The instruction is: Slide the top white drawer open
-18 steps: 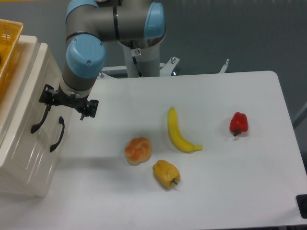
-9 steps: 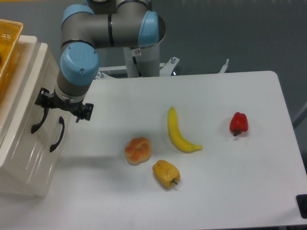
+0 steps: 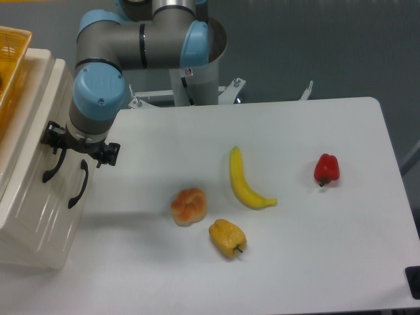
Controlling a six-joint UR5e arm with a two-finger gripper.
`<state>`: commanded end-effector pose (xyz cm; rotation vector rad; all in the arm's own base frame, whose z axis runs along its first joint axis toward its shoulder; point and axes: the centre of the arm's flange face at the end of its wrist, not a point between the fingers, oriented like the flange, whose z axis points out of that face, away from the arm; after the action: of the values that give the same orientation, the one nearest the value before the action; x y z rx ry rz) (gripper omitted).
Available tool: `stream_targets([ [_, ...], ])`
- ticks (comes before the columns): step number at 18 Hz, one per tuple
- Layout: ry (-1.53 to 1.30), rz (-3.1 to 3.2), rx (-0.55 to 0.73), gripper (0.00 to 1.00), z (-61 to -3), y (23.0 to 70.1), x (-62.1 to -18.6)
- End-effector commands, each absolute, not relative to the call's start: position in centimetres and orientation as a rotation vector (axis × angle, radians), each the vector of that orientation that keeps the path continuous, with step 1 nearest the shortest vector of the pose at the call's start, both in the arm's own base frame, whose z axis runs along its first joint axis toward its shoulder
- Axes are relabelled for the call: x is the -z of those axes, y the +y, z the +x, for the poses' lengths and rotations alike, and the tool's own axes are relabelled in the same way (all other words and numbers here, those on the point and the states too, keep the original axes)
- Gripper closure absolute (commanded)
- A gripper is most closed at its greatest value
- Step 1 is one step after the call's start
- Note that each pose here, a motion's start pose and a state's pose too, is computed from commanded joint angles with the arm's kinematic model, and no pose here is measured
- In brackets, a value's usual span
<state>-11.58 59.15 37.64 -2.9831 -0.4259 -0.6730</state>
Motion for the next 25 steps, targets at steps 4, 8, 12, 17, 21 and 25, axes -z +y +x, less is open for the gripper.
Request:
stream_targets([
  [4, -0.425, -2.992, 0.680, 0.00, -11.5, 59.6, -36.7],
  [8, -0.427, -2.999, 0.684, 0.00, -11.6, 59.7, -36.2],
  [12, -0.428, -3.007, 0.682, 0.00, -11.7, 59.8, -35.8],
  [17, -0.430, -3.007, 0.664, 0.00, -12.4, 59.7, -35.8],
  [21, -0.434, -3.024, 0.624, 0.00, -12.9, 59.5, -35.8],
  [25, -0.455, -3.015, 0.618, 0.00, -14.0, 59.2, -35.9],
])
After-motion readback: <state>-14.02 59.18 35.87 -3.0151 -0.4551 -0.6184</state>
